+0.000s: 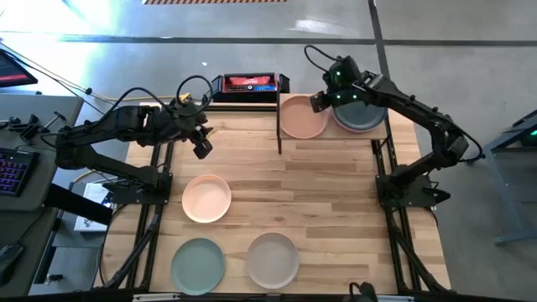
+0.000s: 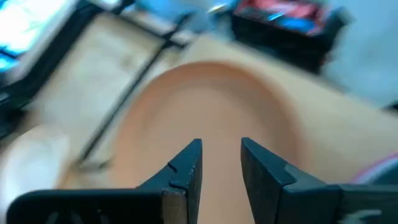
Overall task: Place and stack plates onto a shelf
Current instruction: Stack the light orange plate on top of the brown plate on the shelf
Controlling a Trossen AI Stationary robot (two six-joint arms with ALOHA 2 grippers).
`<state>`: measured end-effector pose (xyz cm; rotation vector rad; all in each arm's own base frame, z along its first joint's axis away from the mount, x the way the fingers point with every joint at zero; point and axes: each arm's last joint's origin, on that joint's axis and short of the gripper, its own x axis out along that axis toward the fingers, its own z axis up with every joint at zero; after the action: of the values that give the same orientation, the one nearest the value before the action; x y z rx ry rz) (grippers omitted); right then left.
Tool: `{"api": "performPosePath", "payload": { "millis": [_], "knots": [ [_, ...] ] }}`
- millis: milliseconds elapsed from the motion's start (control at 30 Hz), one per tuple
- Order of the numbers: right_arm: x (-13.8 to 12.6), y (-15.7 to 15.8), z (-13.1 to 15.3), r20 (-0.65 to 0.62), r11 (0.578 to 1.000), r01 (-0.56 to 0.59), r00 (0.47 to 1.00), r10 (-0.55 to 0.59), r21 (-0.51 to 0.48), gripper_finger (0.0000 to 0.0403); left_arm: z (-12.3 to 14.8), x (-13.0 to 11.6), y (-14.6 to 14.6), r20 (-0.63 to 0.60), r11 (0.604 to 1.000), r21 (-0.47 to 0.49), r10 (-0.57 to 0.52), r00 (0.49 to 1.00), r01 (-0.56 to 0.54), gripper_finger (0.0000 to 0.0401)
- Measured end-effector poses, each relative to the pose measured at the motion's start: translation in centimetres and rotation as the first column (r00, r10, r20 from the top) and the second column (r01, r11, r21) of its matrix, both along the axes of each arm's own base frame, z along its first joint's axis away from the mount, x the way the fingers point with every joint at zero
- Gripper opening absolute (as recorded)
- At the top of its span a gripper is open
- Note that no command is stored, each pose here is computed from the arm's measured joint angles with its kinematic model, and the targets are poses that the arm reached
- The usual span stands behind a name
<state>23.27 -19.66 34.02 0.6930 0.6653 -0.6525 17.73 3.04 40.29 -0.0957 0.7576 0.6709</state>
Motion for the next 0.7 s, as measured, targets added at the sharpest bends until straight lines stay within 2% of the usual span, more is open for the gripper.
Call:
{"api": "performPosePath", "payload": {
  "millis": [167,300,467,700],
  "knots": [
    [1.0,2.5,1.3,0.043,0.978,-0.171,0.985,0.167,0.115,0.0089,-0.8,-0.6,-0.2,-0.053,0.994,-0.106,0.026,0.998,-0.032,0.0127],
    [2.1,5.0,1.5,0.035,0.949,-0.269,0.963,0.267,0.163,0.0089,-2.8,-0.6,-0.5,-0.103,0.964,-0.253,0.057,0.993,-0.082,0.0127],
    [3.5,7.9,1.4,0.036,0.922,-0.332,0.943,0.332,0.199,0.0089,-5.9,0.0,-1.3,-0.177,0.929,-0.363,0.002,0.984,-0.067,0.0127],
    [4.7,11.1,1.4,0.047,0.894,-0.376,0.925,0.377,0.245,0.0089,-9.8,0.6,-2.6,-0.216,0.872,-0.469,0.043,0.976,-0.142,0.0127]
  ]
}}
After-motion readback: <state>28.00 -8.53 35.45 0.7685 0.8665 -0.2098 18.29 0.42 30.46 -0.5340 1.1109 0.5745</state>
